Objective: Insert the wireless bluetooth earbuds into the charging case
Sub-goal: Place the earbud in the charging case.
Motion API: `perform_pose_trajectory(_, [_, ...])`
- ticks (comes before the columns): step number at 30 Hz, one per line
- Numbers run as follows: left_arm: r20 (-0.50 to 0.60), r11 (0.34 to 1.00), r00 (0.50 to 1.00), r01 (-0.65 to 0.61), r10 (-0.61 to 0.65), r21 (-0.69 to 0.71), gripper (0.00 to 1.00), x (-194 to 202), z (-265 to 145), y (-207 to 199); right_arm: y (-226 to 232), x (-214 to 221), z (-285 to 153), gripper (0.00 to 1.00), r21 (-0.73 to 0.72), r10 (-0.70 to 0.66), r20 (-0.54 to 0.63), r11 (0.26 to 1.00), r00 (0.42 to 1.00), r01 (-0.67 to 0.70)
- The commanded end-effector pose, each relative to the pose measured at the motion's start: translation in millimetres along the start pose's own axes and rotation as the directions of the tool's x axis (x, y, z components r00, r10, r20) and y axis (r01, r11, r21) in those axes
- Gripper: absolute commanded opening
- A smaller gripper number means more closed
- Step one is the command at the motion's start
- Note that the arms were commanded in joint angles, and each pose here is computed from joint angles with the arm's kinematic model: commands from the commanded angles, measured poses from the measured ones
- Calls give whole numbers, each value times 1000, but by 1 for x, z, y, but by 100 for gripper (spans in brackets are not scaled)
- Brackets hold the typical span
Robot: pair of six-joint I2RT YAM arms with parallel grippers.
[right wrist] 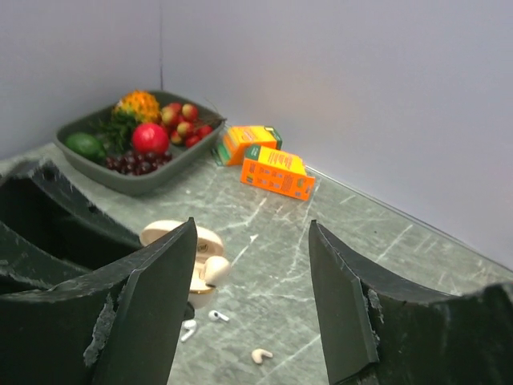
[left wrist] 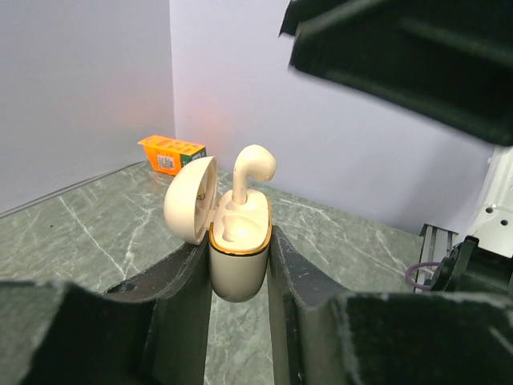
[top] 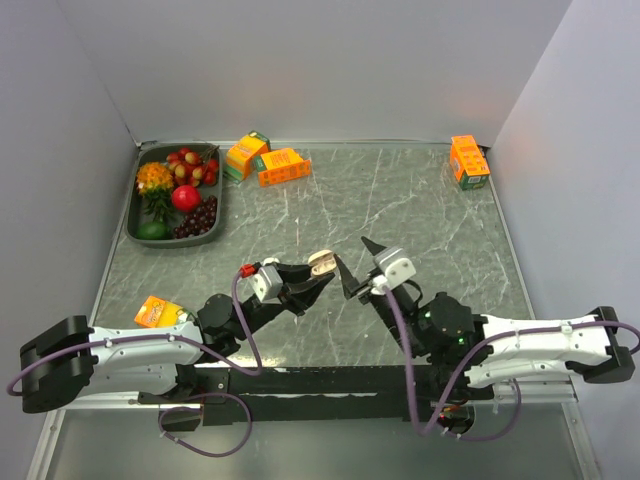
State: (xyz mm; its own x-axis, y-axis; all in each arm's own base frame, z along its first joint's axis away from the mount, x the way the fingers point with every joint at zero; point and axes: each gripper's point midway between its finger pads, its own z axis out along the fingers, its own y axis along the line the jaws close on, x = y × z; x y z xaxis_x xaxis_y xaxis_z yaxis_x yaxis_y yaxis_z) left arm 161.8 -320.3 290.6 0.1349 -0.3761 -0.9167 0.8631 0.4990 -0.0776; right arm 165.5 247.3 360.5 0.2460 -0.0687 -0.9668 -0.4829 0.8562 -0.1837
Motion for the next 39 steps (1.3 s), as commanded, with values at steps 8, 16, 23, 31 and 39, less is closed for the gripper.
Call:
perform_pose_trajectory(8, [112,1000,993,28,-27,-7,1,-33,7,0,-25,-5,0,63,33,116,-176,993,977,-112])
perform_pose_trajectory(16, [117,999,993,24,-21,-23,1,-36,3,4,-23,23,-9,69,11,93,-312,996,946,-94])
perform_pose_trajectory(23, [119,1000,993,18,-15,-24,1,-39,2,4,-18,33,-11,70,-3,79,-348,996,934,-85])
perform_pose_trajectory(31, [115,1000,993,24,-22,-20,1,-37,2,3,-17,24,-5,70,0,83,-321,996,944,-87])
perform_pose_trajectory(39, [112,999,993,26,-24,-18,1,-35,0,3,-25,19,-5,70,27,85,-304,996,949,-80])
